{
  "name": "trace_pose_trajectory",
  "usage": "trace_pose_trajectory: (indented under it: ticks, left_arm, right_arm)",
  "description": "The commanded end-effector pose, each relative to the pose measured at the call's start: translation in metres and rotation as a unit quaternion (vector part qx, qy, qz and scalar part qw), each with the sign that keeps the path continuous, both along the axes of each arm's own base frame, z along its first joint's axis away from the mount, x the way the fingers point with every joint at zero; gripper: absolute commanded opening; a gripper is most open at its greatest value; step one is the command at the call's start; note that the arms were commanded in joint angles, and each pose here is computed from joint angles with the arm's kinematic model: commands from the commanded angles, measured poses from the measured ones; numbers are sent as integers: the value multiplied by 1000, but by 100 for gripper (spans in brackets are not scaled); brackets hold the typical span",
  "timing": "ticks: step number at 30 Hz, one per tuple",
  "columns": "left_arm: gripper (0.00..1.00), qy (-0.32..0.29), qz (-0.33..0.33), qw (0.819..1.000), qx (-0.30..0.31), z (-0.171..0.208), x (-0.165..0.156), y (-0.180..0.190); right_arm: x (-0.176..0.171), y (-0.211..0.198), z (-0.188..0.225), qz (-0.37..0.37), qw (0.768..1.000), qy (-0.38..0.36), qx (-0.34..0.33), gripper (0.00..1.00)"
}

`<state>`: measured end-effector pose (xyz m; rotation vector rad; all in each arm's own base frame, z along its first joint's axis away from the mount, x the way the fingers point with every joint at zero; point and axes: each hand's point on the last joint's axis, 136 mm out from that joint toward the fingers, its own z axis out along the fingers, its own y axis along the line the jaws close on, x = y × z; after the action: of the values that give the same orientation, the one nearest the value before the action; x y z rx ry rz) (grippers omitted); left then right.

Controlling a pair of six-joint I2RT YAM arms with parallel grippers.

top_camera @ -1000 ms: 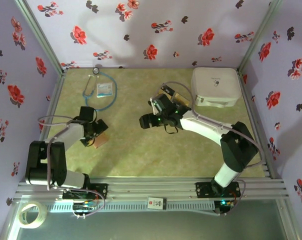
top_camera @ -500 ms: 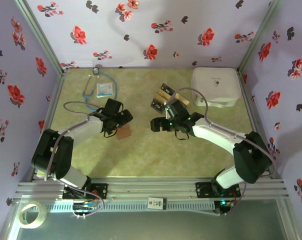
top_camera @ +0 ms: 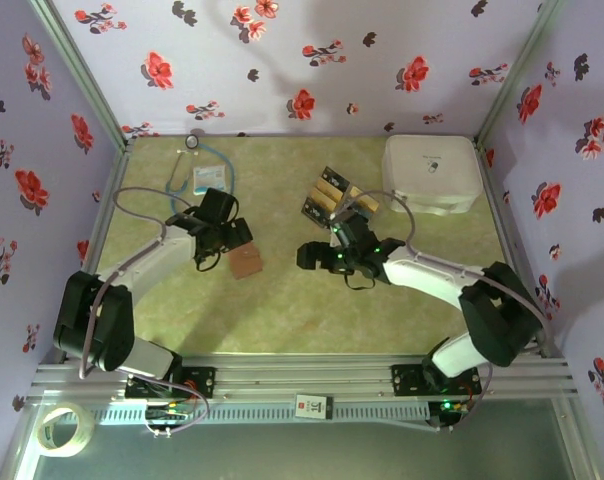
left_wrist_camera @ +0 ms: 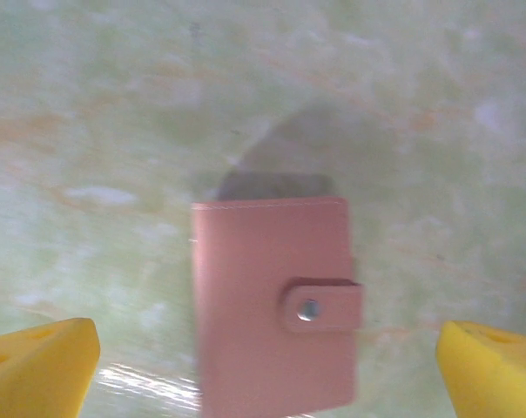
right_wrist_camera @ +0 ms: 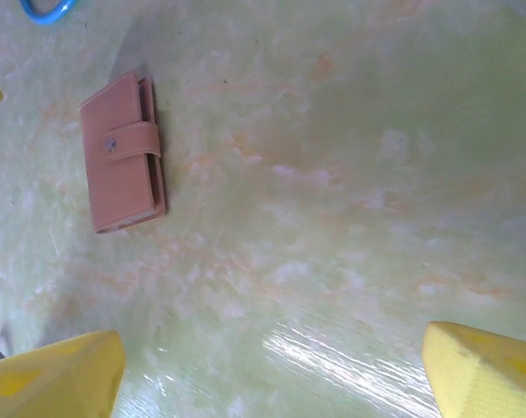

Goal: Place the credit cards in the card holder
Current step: Pick up the card holder from the center of the table.

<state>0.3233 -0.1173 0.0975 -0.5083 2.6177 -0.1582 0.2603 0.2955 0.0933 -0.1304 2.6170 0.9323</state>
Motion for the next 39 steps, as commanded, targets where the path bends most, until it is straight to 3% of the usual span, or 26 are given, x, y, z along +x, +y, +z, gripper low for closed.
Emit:
trace_pose_trajectory:
  ticks: [1,10,14,17,24,35,39]
  left_arm:
    - [100,18,-21,999,42,-6,-8,21]
    - [100,40,-11,999,15,-28,-8,33]
    - [99,5,-15,997,-75,-28,-4,21]
    - [92,-17,-11,987,-160,-28,2,10]
    - [82,-37,-2,971,-236,-32,15,0]
    - [72,-22,1,968,-251,-49,23,-5]
    - [69,-15,3,968,-250,-57,23,-4]
  right_arm:
    - [-1,31,3,9,999,8,37,84]
    - [12,74,-14,10,998,23,64,71]
    - [22,84,-16,12,998,17,59,62]
    - [28,91,-17,17,998,14,57,58]
    - [36,108,-26,29,998,25,56,48]
    - [42,129,-40,46,997,36,51,42]
    - [40,134,-48,52,997,43,48,35]
